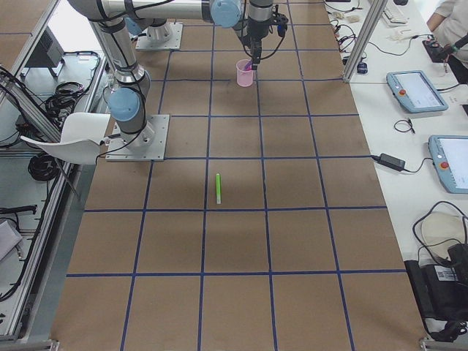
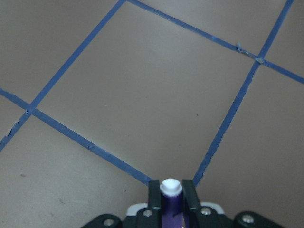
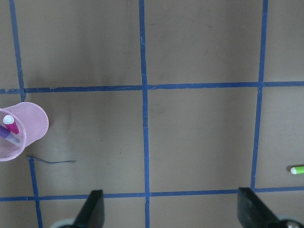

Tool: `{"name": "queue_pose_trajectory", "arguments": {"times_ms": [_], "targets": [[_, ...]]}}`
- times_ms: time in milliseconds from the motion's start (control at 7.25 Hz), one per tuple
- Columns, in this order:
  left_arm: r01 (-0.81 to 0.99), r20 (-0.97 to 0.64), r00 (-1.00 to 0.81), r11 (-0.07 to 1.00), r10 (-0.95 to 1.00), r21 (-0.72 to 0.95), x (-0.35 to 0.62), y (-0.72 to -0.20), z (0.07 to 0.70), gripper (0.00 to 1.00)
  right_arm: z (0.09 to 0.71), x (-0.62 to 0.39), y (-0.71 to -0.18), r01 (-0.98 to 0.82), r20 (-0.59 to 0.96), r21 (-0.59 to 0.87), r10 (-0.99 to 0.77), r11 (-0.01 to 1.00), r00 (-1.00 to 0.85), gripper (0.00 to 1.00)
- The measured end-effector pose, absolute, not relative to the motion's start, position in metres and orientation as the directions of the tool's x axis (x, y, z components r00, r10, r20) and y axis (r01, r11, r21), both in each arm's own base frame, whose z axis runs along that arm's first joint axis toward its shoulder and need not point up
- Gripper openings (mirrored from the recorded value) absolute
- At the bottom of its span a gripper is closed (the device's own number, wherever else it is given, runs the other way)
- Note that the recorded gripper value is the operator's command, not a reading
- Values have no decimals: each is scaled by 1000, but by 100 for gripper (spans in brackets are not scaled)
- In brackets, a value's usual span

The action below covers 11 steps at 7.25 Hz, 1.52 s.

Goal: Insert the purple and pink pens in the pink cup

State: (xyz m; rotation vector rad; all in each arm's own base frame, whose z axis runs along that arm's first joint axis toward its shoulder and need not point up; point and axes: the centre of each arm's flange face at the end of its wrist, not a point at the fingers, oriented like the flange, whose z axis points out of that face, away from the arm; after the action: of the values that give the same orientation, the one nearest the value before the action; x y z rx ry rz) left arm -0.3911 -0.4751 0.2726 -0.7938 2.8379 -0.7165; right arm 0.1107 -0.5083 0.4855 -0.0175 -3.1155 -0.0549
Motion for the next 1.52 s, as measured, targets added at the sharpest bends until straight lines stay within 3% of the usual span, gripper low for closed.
{"name": "queue_pose_trajectory", "arguments": {"times_ms": [552, 828, 1517], "targets": [[-433, 23, -876, 764, -482, -477, -390, -476, 287, 100, 485, 110, -508, 11, 29, 35, 10, 999, -1000, 100], [-326, -17, -926, 822, -377, -468, -366, -496, 312, 100, 486, 111, -508, 11, 28, 35, 10, 999, -1000, 100], [-147, -34, -988, 980, -153, -137, -207, -566, 370, 100, 500, 123, -501, -6, 5, 15, -6, 1000, -1000, 100]]}}
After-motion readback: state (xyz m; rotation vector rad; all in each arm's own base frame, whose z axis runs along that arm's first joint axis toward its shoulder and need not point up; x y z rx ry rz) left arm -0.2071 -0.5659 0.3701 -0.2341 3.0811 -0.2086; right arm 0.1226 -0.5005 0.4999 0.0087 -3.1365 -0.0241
